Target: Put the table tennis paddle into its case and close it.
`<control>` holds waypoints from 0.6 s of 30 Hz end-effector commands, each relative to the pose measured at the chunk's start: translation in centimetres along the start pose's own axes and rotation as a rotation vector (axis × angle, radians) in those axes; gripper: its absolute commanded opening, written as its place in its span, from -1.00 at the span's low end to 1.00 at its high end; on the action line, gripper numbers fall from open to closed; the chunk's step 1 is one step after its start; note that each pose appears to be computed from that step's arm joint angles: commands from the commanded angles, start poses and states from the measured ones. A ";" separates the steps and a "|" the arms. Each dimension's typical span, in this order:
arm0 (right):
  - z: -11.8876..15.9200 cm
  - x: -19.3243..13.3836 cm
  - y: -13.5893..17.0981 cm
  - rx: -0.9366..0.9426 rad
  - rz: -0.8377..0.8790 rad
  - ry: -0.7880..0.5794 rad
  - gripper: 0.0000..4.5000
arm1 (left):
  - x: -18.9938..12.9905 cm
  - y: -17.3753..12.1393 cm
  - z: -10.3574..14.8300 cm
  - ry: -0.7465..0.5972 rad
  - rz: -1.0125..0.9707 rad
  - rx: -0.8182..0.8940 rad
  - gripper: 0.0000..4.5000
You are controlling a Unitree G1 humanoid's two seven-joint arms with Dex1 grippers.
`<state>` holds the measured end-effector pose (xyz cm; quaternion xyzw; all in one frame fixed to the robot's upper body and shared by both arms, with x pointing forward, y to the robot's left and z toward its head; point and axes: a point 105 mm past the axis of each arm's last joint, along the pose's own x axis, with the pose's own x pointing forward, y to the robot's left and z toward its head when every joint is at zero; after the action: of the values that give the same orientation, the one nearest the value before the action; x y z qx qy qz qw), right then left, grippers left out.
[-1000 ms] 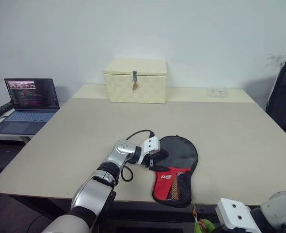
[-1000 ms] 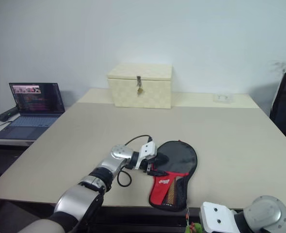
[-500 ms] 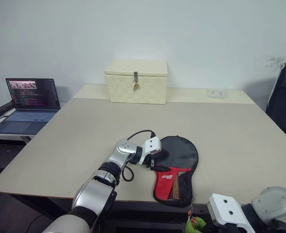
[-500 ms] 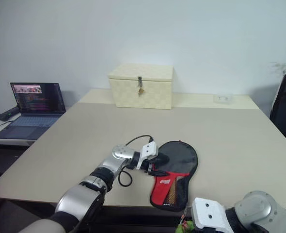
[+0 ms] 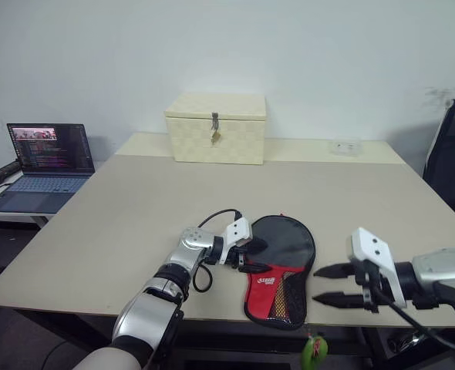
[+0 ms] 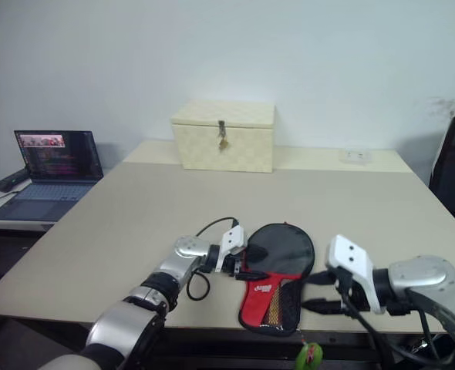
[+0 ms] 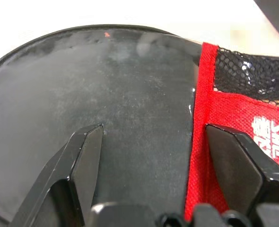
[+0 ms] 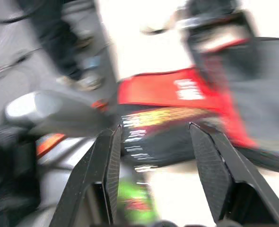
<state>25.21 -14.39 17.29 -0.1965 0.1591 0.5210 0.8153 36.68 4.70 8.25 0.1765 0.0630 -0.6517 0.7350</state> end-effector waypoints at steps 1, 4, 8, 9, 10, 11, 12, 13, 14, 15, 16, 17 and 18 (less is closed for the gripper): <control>0.6 0.2 -4.4 -0.038 -0.176 -0.132 0.06 | -2.1 -0.1 2.3 -0.101 0.010 0.021 0.65; 0.4 1.4 -7.1 -0.019 -0.230 -0.194 0.06 | -3.9 -0.8 4.3 -0.159 0.044 0.022 0.65; 0.3 3.0 -10.3 -0.007 -0.276 -0.261 0.06 | -7.3 -1.1 6.7 -0.233 0.203 -0.014 0.65; 0.4 3.3 -11.2 0.008 -0.293 -0.282 0.06 | -8.8 -1.1 7.2 -0.256 0.272 -0.030 0.65; 0.4 3.6 -11.9 0.018 -0.302 -0.295 0.06 | -10.0 -1.2 7.5 -0.268 0.326 -0.042 0.65; 0.3 3.6 -12.4 0.024 -0.307 -0.302 0.06 | -10.5 -1.3 7.8 -0.272 0.359 -0.052 0.65; 0.1 3.4 -13.1 0.026 -0.314 -0.303 0.06 | -10.8 -1.3 7.9 -0.268 0.396 -0.060 0.65; -0.2 3.5 -13.6 0.034 -0.324 -0.302 0.06 | -11.8 -1.5 7.5 -0.252 0.439 -0.070 0.65; -0.6 3.2 -14.3 0.042 -0.335 -0.299 0.06 | -11.8 -1.5 7.5 -0.241 0.468 -0.077 0.65; -1.0 3.4 -14.7 0.046 -0.345 -0.287 0.06 | -13.1 -1.8 6.8 -0.222 0.512 -0.092 0.65; -1.3 3.3 -15.1 0.049 -0.353 -0.277 0.06 | -13.5 -1.9 6.5 -0.210 0.537 -0.101 0.65; -1.6 3.1 -15.3 0.046 -0.357 -0.264 0.06 | -14.2 -2.0 6.0 -0.196 0.557 -0.108 0.65; -1.8 3.0 -15.5 0.044 -0.360 -0.255 0.06 | -14.5 -2.1 5.9 -0.187 0.569 -0.112 0.65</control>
<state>40.20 -18.25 15.28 -0.1203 0.0525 0.3872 0.9126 31.99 15.67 16.16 0.0735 0.0091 -0.4387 0.8956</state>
